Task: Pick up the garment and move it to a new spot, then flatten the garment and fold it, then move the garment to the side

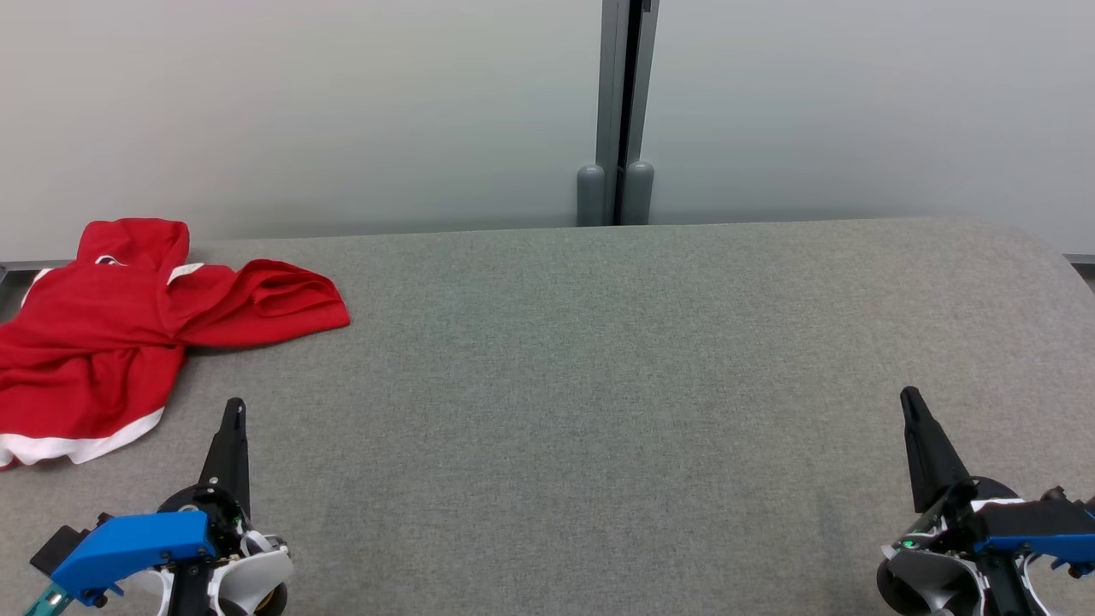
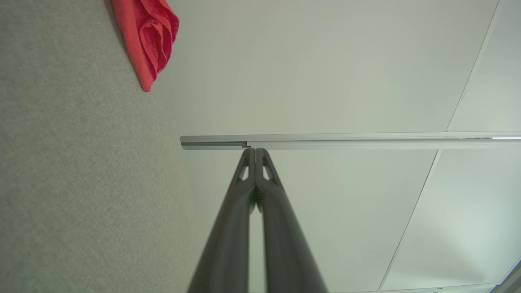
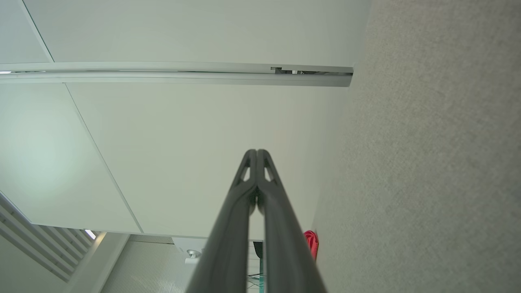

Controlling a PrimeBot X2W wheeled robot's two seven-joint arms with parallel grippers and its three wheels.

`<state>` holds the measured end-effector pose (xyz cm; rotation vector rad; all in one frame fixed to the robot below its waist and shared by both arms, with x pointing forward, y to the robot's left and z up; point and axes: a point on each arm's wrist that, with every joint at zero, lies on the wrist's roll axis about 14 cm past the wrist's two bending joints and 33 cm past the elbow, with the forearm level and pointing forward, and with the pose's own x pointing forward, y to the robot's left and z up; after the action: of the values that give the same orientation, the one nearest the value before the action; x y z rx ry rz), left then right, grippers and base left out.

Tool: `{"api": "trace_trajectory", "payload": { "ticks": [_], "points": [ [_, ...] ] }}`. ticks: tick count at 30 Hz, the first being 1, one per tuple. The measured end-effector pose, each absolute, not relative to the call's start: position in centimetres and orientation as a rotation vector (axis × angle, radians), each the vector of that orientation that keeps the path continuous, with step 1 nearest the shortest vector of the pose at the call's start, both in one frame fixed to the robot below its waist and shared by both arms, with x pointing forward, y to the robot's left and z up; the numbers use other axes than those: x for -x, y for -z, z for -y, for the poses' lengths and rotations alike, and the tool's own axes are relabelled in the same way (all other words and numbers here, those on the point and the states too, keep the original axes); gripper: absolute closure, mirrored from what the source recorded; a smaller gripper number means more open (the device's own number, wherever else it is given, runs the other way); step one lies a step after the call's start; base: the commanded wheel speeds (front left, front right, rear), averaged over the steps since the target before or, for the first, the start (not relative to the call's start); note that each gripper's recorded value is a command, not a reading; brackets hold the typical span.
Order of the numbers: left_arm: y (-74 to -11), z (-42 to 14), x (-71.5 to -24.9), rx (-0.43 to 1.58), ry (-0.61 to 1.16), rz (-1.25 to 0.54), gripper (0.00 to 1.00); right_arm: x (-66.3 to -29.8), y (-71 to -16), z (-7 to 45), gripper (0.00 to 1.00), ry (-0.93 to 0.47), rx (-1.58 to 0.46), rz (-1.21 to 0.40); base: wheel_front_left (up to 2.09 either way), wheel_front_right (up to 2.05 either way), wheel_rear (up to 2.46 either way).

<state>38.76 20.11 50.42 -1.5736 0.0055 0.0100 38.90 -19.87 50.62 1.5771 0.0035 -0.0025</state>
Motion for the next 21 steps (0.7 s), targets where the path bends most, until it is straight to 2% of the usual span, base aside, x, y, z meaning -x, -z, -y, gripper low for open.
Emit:
{"api": "trace_trajectory", "payload": {
  "ticks": [10, 11, 16, 21],
  "points": [
    [-50.4, -20.1, -38.8, 1.574, -0.010, -0.006, 1.00, -38.9, -50.6, 19.9, 1.00, 0.003, -1.577, -0.003, 0.00, 0.00, 0.00],
    [-50.2, -20.1, -38.7, 1.574, -0.016, -0.010, 0.00, -38.9, -50.4, 19.8, 0.00, 0.007, -1.579, -0.008, 0.00, 0.00, 0.00],
    [-47.1, -20.1, -37.1, 1.583, -0.093, -0.078, 0.00, -38.0, -48.1, 19.5, 0.00, 0.062, -1.590, -0.064, 0.00, 0.00, 0.00],
    [-46.8, -19.6, -36.9, 1.578, -0.100, -0.085, 0.00, -37.8, -47.7, 19.4, 0.00, 0.079, -1.588, -0.066, 0.00, 0.00, 0.00]
  ]
}}
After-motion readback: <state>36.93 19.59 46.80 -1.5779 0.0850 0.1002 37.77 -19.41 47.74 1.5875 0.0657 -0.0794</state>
